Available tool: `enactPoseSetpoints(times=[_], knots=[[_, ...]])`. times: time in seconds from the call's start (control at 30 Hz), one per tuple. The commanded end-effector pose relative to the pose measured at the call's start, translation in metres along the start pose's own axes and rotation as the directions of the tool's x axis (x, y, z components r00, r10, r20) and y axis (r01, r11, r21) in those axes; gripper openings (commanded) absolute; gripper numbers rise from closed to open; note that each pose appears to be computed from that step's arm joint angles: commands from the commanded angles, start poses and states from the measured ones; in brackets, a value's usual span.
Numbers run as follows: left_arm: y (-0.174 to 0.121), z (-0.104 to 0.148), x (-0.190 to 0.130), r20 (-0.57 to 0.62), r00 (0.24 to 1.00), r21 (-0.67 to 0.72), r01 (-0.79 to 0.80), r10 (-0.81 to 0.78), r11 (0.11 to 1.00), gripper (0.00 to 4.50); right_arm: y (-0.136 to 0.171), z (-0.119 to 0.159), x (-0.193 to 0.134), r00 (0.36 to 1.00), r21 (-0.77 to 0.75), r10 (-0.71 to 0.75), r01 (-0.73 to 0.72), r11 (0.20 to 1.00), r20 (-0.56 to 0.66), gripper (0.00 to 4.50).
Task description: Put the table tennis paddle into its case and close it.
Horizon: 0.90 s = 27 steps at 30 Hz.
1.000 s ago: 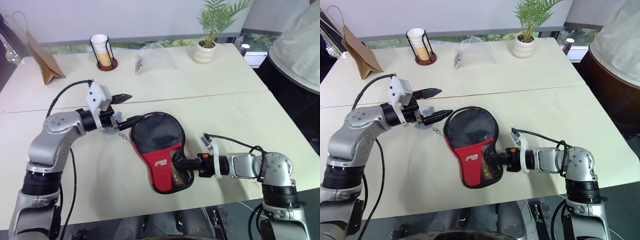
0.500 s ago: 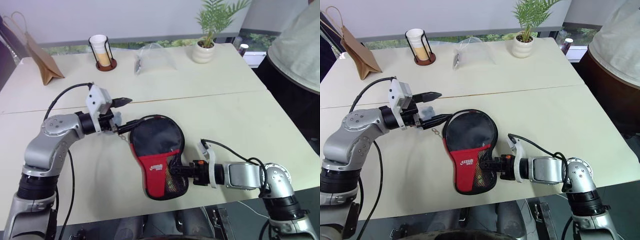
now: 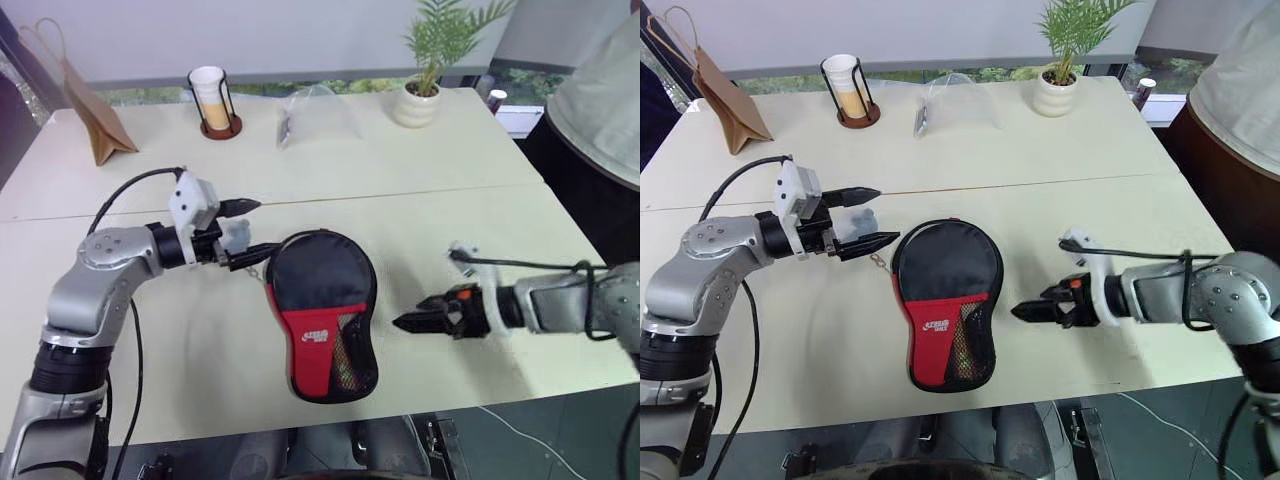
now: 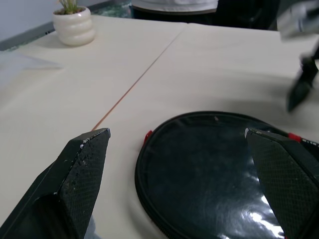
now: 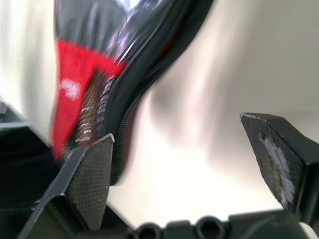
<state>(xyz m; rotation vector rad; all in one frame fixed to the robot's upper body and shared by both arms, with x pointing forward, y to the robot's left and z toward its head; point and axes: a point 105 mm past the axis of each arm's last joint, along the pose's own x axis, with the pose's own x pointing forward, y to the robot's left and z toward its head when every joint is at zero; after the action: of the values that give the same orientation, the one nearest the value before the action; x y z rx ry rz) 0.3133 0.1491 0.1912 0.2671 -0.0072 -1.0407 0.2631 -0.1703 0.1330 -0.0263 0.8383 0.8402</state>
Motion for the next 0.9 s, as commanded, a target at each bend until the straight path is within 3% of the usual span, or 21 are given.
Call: enactPoseSetpoints(times=[0.03,0.17,0.3,0.6,0.9], knots=[[0.015,0.009,-0.012,-0.002,0.999,0.08,-0.05,0.05,0.996,4.5,0.001,0.046,-0.01,0.991,-0.343,0.008,0.039,0.939,0.134,4.44],[0.025,0.006,-0.021,-0.024,0.995,0.098,-0.091,0.094,0.991,4.5,0.013,0.091,0.01,0.946,-0.577,0.075,0.129,0.807,0.315,4.44],[0.029,0.006,-0.028,-0.048,0.993,0.13,-0.105,0.112,0.986,4.5,0.041,0.104,0.045,0.898,-0.655,0.251,0.053,0.754,0.361,4.44],[0.03,0.006,-0.043,-0.102,0.983,0.187,-0.129,0.15,0.974,4.5,0.051,0.094,0.12,0.9,-0.667,0.344,-0.084,0.74,0.269,4.44],[0.031,-0.01,-0.069,-0.202,0.956,0.237,-0.164,0.214,0.958,4.5,0.051,0.065,0.155,0.918,-0.655,0.356,-0.162,0.738,0.175,4.44]])
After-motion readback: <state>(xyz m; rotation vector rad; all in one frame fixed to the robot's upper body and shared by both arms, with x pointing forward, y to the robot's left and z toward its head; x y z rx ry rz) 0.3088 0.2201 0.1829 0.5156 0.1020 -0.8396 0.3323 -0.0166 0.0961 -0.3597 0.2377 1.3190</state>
